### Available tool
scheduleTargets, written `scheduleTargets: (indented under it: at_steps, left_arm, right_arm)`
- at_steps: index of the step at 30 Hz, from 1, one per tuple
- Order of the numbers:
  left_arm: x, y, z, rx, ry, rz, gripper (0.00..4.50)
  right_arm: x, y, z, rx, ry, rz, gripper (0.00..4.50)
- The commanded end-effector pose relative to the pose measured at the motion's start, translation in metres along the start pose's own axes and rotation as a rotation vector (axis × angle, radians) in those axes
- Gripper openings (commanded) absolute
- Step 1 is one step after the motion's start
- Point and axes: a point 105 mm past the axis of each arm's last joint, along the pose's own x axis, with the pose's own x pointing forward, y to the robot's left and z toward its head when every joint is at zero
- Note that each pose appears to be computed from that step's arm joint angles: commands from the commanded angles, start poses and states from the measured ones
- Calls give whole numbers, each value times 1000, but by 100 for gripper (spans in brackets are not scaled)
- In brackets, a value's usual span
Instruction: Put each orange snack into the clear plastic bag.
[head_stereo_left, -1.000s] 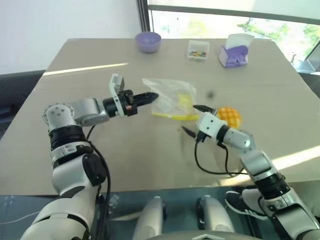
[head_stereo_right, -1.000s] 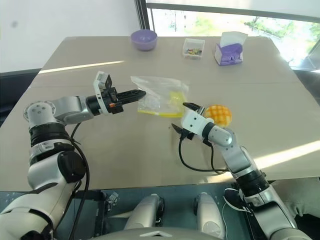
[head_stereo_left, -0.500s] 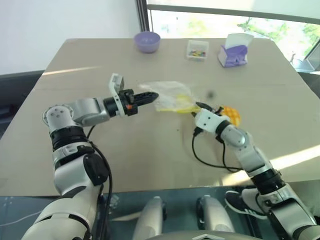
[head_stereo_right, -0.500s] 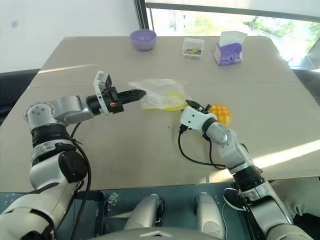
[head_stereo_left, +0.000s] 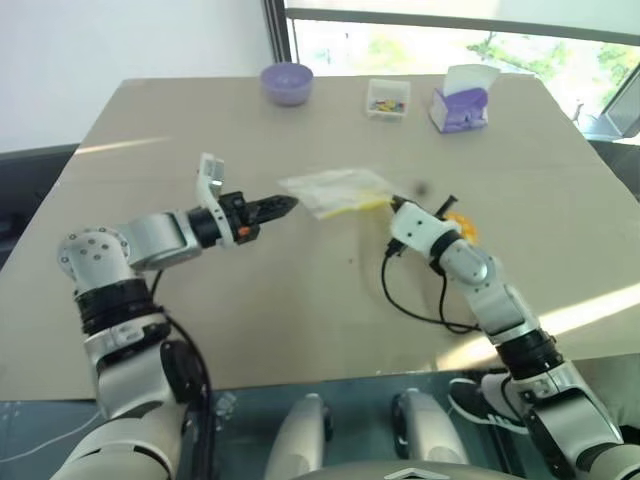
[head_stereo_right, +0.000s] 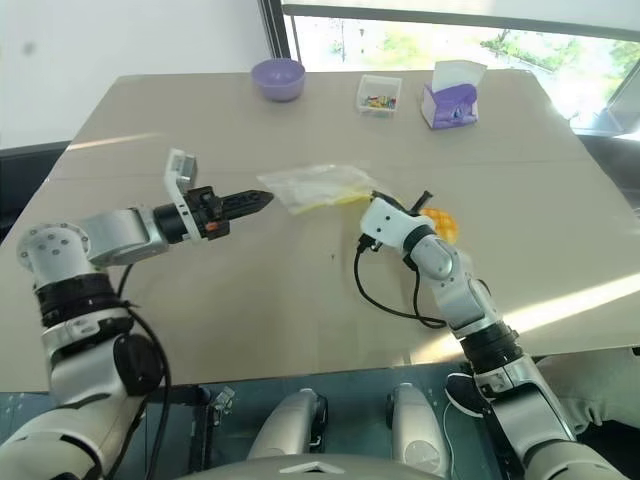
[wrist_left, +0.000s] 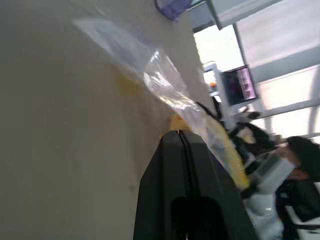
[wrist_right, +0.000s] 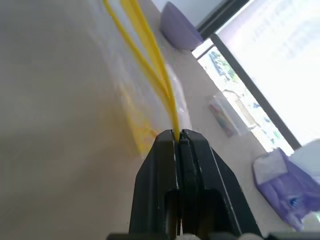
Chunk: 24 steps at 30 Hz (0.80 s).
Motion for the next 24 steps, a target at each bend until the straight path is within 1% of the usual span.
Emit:
scheduleTargets:
  at_steps: [1, 3, 4, 5, 6, 8, 10, 13, 16, 18, 19, 21, 24]
  left_arm:
    - [-11, -32, 22, 303, -87, -99, 137]
    - [-15, -48, 14, 534, -35, -149, 228]
    - [-13, -51, 10, 703, -9, -129, 283]
    - [-11, -54, 6, 882, 7, -112, 324]
    - [-7, -54, -1, 1021, 40, -110, 366]
    - [-3, -51, -18, 1208, 108, -132, 366]
    - [2, -49, -26, 1315, 124, -140, 366]
    - [10, -48, -32, 1363, 113, -145, 366]
    - [19, -46, -31, 1399, 105, -116, 366]
    - [23, -44, -29, 1409, 96, -95, 313]
    - [23, -43, -28, 1408, 98, -88, 266]
    - [24, -39, -27, 1433, 113, -61, 199]
    - [25, -37, -27, 1437, 134, -45, 199]
  right_arm:
    - [4, -15, 22, -24, -46, -42, 0]
    - [8, -11, 25, -42, -47, -22, 0]
    - [10, -10, 25, -55, -42, -17, 0]
    - [11, -7, 25, -66, -36, -10, 0]
    - [13, -4, 26, -70, -35, 0, 0]
    - [16, 1, 27, -74, -35, 10, 0]
    - [18, 5, 29, -77, -34, 19, 0]
    - [20, 10, 31, -86, -35, 30, 0]
    - [21, 13, 33, -92, -37, 37, 0]
    - [21, 15, 34, -102, -37, 40, 0]
    - [22, 15, 34, -105, -36, 42, 0]
    - [22, 16, 35, -107, -35, 43, 0]
    - [22, 17, 36, -105, -38, 44, 0]
